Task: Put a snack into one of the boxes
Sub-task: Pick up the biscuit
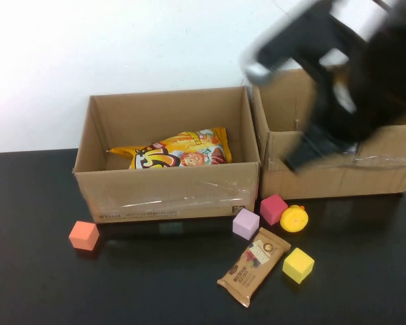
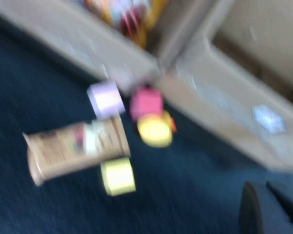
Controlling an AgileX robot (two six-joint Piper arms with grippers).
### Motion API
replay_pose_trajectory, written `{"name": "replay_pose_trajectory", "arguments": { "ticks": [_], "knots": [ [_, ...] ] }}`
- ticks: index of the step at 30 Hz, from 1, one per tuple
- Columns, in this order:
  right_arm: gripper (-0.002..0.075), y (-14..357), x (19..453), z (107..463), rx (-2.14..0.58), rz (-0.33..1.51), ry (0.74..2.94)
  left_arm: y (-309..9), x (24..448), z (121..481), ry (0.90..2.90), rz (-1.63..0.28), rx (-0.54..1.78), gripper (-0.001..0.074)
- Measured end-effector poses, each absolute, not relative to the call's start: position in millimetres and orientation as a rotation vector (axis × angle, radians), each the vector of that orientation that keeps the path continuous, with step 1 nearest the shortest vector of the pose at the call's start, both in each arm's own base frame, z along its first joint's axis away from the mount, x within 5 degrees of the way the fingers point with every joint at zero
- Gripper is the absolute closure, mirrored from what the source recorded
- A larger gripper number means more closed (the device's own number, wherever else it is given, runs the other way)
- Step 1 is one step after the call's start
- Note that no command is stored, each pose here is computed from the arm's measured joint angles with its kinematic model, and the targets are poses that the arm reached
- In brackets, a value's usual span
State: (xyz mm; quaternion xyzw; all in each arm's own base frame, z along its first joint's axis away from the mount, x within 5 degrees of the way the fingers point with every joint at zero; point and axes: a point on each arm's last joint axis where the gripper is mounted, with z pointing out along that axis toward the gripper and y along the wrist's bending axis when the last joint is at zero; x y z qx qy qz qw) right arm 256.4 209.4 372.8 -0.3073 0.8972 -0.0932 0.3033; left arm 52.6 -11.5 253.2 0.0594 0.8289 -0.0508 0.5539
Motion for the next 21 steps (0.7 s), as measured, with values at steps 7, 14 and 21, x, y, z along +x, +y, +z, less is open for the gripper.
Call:
{"name": "replay_pose_trajectory", "arguments": {
  "ticks": [7,14,21],
  "knots": [
    [0.0727,150.3,200.1,339.2,-0.600,-0.145,2.359,-25.3,64.6,247.7,2.074,-0.309,0.164,0.0736],
    [0.0727,115.9,162.8,277.3,-0.482,-0.019,2.342,-40.0,98.8,245.5,2.113,-0.526,0.132,0.0736],
    [0.0727,90.5,155.9,251.8,-0.541,-0.324,2.375,-48.2,145.2,261.6,2.143,-0.583,0.176,0.0736]
  ]
}}
